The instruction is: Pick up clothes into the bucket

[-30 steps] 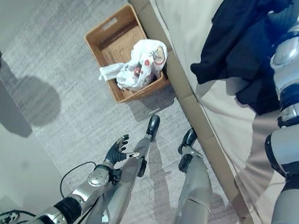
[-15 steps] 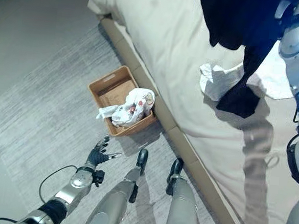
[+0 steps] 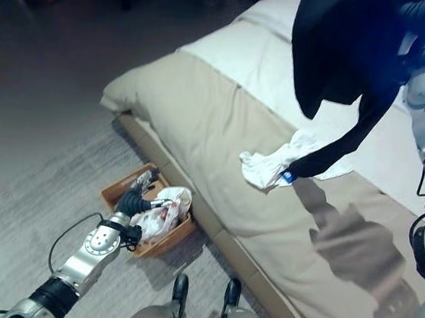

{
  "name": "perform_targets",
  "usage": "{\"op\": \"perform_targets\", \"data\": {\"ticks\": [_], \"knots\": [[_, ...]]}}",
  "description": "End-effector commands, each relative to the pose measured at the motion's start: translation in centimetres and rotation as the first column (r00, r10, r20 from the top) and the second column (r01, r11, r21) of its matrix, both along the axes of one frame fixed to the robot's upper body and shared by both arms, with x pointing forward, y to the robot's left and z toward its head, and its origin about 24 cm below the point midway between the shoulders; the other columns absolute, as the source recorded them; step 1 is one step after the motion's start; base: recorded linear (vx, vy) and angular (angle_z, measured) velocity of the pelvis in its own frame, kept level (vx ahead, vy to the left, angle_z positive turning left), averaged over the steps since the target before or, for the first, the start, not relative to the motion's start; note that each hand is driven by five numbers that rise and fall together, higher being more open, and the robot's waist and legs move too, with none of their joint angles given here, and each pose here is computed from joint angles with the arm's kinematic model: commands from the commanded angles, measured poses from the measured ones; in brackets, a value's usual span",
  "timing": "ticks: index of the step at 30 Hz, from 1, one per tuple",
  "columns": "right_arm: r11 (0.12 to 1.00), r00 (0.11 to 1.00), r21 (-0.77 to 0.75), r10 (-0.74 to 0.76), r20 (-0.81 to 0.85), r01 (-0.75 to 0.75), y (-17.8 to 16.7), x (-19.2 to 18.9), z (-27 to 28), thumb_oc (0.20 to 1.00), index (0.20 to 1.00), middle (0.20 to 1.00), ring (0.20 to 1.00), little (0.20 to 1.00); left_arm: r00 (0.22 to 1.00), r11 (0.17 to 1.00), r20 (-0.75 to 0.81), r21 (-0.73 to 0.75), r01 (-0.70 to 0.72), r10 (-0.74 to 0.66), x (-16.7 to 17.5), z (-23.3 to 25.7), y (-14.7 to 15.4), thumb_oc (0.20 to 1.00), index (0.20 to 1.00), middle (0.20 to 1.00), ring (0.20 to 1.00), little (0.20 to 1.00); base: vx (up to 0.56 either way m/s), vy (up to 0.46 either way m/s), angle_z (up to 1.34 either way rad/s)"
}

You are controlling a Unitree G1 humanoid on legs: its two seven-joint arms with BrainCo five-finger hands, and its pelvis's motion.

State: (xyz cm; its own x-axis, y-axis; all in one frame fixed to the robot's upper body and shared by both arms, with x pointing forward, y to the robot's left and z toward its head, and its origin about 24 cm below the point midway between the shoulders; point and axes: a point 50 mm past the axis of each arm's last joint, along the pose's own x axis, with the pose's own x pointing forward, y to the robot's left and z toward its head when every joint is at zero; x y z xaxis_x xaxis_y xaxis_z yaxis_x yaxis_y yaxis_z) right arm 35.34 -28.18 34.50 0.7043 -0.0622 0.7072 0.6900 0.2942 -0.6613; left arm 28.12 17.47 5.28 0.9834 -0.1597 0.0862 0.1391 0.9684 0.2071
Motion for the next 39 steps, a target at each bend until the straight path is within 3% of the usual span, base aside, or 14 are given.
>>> {"op": "perform_targets", "data": {"ticks": [1,7,15,20,22,29,39], "knots": [[0.994,0.994,0.028,0.106,0.011,-0.106,0.5,-0.6,0.6,0.2,0.2,0.2,0.2,0.2,0.993,0.996,0.092,-0.023,0.08,-0.078,0.1,2.3,0.2,1.0,1.0,1.0,1.0,1.0,0.05,0.006,-0.36],[0.932,0.917,0.139,0.356,-0.182,-0.335,3.2,-0.2,-3.4,0.2,0.2,0.2,0.2,0.2,0.941,0.974,0.259,0.0,0.227,-0.219,2.1,8.1,-2.1,1.0,1.0,1.0,1.0,1.0,0.02,-0.005,-0.22],[0.838,0.755,0.042,0.51,-0.413,-0.543,8.0,-1.2,-4.6,0.2,0.2,0.2,0.2,0.2,0.842,0.892,0.309,0.054,0.448,-0.441,3.6,11.9,-7.4,1.0,1.0,1.0,1.0,1.0,0.01,-0.006,-0.08],[0.748,0.652,0.024,0.593,-0.472,-0.663,10.8,-2.4,-4.5,0.2,0.2,0.2,0.2,0.2,0.759,0.821,0.319,0.138,0.555,-0.567,3.6,13.8,-10.5,1.0,1.0,1.0,1.0,1.0,0.0,0.0,0.0],[0.749,0.653,0.024,0.593,-0.472,-0.663,10.8,-2.5,-4.5,0.2,0.2,0.2,0.2,0.2,0.759,0.82,0.32,0.138,0.555,-0.567,3.6,13.9,-10.5,1.0,1.0,1.0,1.0,1.0,0.0,0.0,0.0],[0.55,0.474,0.029,0.745,-0.47,-0.835,15.6,-4.9,-4.1,0.2,0.2,0.2,0.2,0.2,0.74,0.805,0.317,0.226,0.549,-0.594,4.2,14.1,-13.4,1.0,1.0,1.0,1.0,1.0,0.0,-0.001,0.01],[0.295,0.215,0.121,0.871,-0.441,-0.948,19.8,-7.5,-4.3,0.2,0.2,0.2,0.2,0.2,0.75,0.814,0.322,0.298,0.499,-0.578,4.7,13.6,-15.8,1.0,1.0,1.0,1.0,1.0,0.01,-0.005,0.05]]}}
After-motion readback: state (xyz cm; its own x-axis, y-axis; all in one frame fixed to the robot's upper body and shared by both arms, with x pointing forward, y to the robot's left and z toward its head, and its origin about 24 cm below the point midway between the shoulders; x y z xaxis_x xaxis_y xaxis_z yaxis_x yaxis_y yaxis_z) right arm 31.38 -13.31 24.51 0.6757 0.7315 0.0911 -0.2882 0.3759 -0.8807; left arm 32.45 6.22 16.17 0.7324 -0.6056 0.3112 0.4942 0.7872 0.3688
